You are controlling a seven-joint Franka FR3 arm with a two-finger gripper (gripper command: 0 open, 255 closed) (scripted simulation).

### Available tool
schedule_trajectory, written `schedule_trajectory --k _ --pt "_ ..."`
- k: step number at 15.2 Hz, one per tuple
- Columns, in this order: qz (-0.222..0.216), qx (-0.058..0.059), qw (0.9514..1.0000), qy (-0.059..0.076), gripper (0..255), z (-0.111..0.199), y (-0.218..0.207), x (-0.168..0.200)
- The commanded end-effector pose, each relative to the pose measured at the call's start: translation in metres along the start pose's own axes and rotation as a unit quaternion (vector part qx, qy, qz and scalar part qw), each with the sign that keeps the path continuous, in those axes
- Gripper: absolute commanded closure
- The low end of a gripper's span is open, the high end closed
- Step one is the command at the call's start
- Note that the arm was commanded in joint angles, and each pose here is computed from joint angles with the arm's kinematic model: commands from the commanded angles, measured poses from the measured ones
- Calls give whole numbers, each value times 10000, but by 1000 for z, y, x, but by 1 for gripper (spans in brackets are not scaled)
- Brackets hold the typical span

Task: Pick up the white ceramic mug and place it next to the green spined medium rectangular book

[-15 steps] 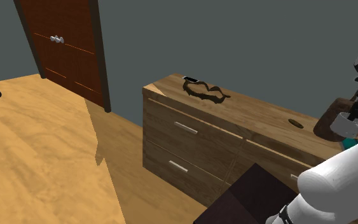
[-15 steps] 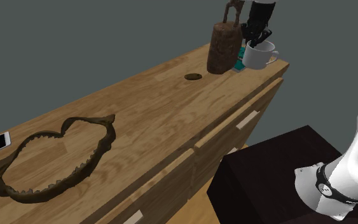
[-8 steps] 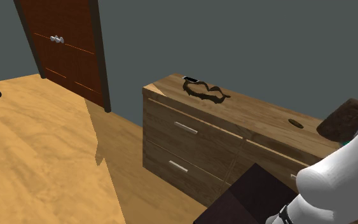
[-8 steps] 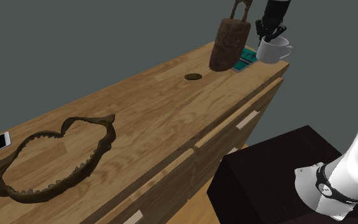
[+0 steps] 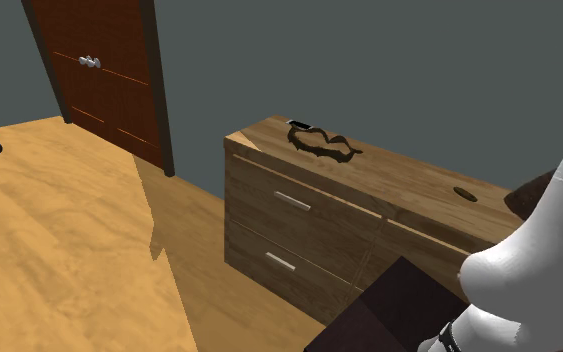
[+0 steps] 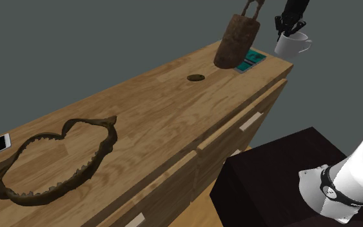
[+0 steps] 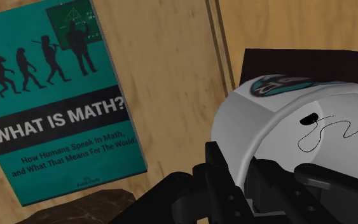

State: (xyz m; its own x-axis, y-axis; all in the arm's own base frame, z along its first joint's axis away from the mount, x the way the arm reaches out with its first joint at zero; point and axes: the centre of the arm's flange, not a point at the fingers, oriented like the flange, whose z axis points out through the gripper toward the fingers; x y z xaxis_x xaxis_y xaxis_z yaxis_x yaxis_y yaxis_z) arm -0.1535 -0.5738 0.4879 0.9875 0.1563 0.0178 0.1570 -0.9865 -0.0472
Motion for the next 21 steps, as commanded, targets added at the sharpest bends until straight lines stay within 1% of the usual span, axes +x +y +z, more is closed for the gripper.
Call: schedule_trajectory --k 1,6,21 --pt "-17 -2 10000 8 255 -1 2 -27" --pt "-17 -2 10000 8 255 -3 6 -91" --pt "-17 -2 10000 8 255 76 10 -92"
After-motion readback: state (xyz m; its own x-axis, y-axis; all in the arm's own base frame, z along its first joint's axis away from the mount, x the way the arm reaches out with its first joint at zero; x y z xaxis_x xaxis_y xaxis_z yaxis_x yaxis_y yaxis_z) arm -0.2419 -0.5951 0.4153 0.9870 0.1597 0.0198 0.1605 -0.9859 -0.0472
